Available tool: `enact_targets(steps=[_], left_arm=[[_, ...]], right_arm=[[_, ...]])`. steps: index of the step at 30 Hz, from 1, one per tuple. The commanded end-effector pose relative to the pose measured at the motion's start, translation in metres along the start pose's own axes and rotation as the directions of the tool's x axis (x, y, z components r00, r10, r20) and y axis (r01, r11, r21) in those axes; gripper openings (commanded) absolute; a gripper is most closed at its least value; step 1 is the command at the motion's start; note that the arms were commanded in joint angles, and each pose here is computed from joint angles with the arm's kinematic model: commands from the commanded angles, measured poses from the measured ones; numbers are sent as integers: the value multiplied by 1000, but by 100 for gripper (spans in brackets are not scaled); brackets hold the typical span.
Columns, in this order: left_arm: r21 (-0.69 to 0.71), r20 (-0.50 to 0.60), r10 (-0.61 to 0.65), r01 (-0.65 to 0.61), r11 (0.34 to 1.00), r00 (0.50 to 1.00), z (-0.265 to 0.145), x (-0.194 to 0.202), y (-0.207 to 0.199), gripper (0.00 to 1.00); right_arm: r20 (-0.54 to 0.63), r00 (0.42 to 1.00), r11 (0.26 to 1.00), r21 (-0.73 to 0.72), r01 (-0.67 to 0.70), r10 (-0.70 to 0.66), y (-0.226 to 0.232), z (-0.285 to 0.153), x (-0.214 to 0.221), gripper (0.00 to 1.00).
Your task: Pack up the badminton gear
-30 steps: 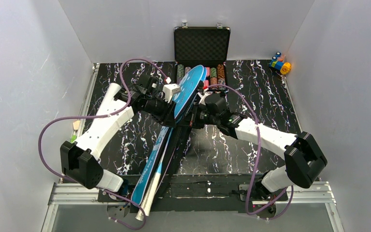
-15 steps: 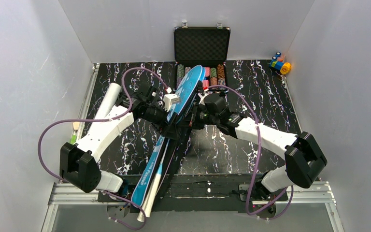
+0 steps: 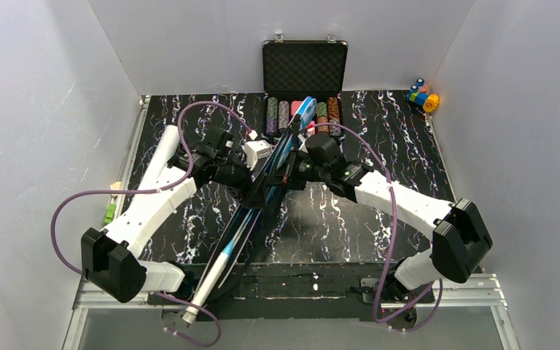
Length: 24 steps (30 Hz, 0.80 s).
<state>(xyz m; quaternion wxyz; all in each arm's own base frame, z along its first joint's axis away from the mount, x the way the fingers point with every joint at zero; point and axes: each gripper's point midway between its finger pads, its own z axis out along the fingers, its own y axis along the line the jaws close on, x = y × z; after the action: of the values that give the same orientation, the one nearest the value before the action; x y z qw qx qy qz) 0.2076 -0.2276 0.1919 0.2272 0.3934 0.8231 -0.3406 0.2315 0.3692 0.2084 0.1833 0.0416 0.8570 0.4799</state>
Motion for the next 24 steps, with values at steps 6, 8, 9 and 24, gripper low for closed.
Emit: enact_targets(steps=[6, 8, 9, 24], left_arm=[[27, -33, 76, -75, 997, 997, 8, 11, -21, 66], [16, -49, 80, -80, 997, 996, 12, 14, -18, 61], [5, -56, 85, -85, 996, 995, 14, 15, -16, 57], [-89, -77, 98, -105, 991, 992, 20, 10, 1, 0]], right_arm=[[39, 999, 990, -140, 10, -5, 62, -15, -19, 1], [33, 999, 991, -135, 5, -1, 60, -13, -18, 1], [32, 999, 991, -133, 3, 1, 58, -13, -17, 1], [96, 995, 997, -72, 10, -3, 36, -30, -28, 40]])
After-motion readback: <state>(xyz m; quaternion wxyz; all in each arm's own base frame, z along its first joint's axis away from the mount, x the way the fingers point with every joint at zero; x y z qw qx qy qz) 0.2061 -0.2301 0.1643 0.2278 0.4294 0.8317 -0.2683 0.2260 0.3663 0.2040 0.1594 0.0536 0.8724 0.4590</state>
